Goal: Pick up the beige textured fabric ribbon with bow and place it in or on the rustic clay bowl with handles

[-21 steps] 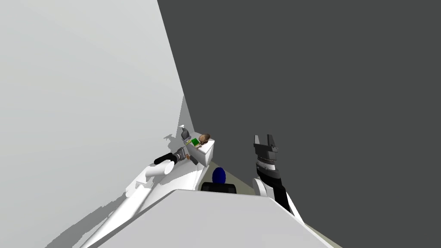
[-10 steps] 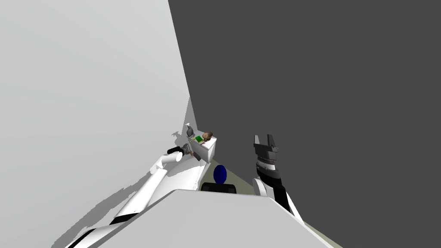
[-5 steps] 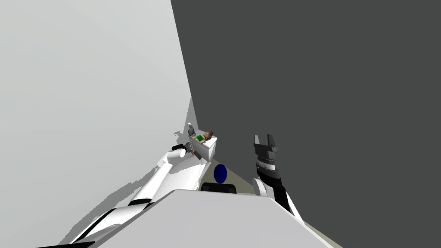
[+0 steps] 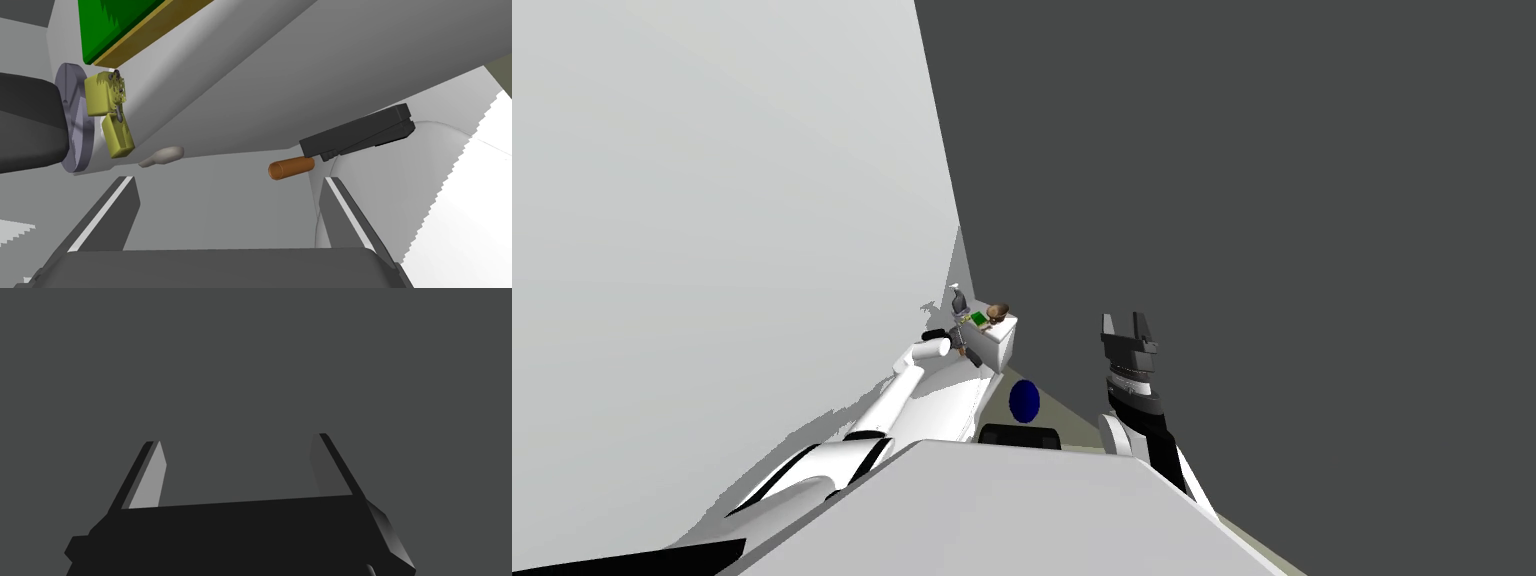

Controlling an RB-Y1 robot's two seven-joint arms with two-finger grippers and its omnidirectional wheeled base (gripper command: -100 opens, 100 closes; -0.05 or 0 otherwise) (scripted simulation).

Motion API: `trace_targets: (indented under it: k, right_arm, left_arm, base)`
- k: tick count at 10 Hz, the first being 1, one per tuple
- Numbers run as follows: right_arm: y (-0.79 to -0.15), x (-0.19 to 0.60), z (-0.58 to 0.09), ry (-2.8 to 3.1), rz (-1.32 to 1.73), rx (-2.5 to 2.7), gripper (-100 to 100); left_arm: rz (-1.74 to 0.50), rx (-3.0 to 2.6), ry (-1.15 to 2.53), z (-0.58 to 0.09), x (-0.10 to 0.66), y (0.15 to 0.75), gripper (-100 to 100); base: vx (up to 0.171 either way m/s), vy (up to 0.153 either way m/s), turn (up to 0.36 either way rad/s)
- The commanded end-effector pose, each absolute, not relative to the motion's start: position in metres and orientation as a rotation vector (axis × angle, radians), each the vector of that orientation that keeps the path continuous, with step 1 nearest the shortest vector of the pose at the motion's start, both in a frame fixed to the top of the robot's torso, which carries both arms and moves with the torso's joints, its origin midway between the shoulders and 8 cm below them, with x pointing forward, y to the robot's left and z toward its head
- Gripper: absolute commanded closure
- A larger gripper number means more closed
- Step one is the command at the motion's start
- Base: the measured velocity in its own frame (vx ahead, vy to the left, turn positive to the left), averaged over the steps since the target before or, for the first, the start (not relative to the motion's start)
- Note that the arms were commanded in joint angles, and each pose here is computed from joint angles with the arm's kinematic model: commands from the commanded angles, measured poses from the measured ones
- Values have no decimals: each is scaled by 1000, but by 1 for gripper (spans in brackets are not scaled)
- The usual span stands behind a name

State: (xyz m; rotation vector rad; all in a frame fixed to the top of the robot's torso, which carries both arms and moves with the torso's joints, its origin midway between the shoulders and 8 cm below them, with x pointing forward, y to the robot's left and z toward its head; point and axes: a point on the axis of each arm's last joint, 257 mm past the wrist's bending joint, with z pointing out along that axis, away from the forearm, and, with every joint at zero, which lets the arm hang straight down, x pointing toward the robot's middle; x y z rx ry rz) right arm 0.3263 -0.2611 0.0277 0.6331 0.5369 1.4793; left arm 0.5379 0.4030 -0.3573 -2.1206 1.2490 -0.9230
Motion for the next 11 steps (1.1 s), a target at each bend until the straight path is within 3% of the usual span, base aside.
trace_targets:
  k: [1, 11]
  right_arm:
    - [-261, 326, 28, 537, 1479, 633, 0]
    - [-261, 326, 28, 537, 1479, 633, 0]
  left_arm:
    - [-928, -2124, 1264, -356, 551, 394, -100]
    - [-909, -2169, 1326, -354, 596, 360, -100]
  base:
    - [-52, -9, 41]
    - [-32, -7, 23]
